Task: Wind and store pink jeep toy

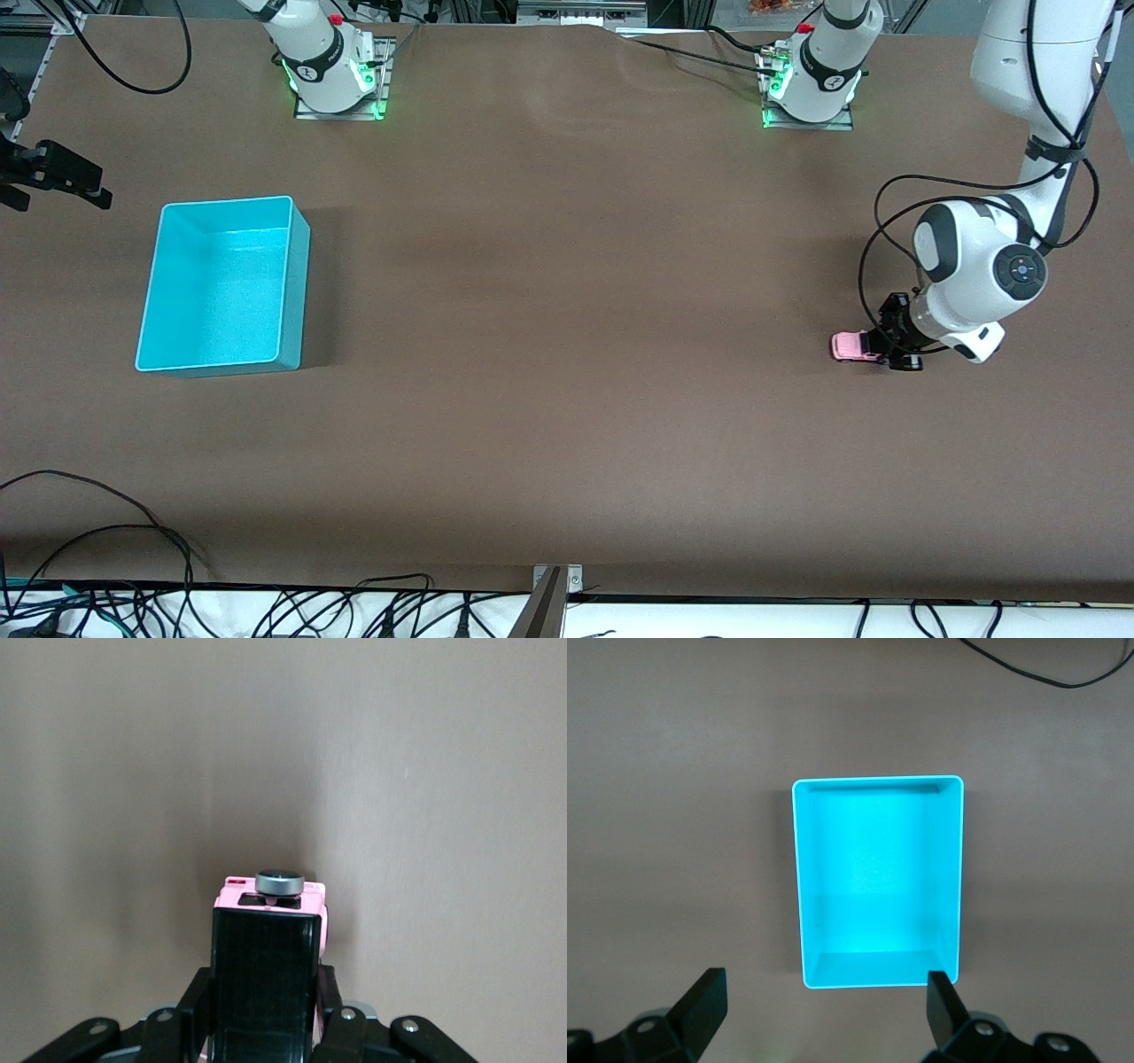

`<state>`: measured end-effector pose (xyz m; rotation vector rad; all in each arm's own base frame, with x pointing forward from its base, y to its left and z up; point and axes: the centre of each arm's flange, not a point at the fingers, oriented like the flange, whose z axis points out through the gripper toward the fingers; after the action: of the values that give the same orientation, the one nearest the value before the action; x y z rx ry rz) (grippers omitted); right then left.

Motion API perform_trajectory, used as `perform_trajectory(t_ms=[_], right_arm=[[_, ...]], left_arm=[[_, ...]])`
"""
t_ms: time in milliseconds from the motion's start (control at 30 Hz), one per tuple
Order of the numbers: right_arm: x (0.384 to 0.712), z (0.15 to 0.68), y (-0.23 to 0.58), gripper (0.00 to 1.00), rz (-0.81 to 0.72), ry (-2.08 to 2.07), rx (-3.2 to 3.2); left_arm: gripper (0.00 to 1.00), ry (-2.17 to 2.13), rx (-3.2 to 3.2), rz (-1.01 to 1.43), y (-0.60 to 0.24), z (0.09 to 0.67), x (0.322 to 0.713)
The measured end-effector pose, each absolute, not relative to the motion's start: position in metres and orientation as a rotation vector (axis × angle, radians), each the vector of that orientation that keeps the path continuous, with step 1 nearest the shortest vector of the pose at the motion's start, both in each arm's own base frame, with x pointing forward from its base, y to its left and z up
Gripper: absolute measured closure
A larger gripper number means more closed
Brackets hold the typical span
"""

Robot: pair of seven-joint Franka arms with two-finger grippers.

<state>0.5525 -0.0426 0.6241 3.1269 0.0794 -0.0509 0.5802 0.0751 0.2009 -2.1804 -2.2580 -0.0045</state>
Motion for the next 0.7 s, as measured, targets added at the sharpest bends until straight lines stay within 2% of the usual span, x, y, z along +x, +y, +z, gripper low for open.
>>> perform_trajectory(t_ms=[400,500,533,700], right_arm=[[0.552,0.624,-0.043,0.0,-0.051,0.079,3.127],[0.552,0.624,-0.043,0.0,-0.051,0.079,3.127],[0.552,0.624,-0.043,0.0,-0.051,0.079,3.127],[0.552,0.624,-0.043,0.0,-0.051,0.079,3.127]], left_arm=[[0.49,-2.244,-2.213,-0.043,0.119,0.202,0.576],[0.44,-2.239,-2.21,-0.036,0.121,0.196,0.574],[0.37,-2.239,-2.207,-0.036,0.122,0.193,0.574],[0.18,-2.243,-2.199,-0.033,0.127,0.194,0.579]])
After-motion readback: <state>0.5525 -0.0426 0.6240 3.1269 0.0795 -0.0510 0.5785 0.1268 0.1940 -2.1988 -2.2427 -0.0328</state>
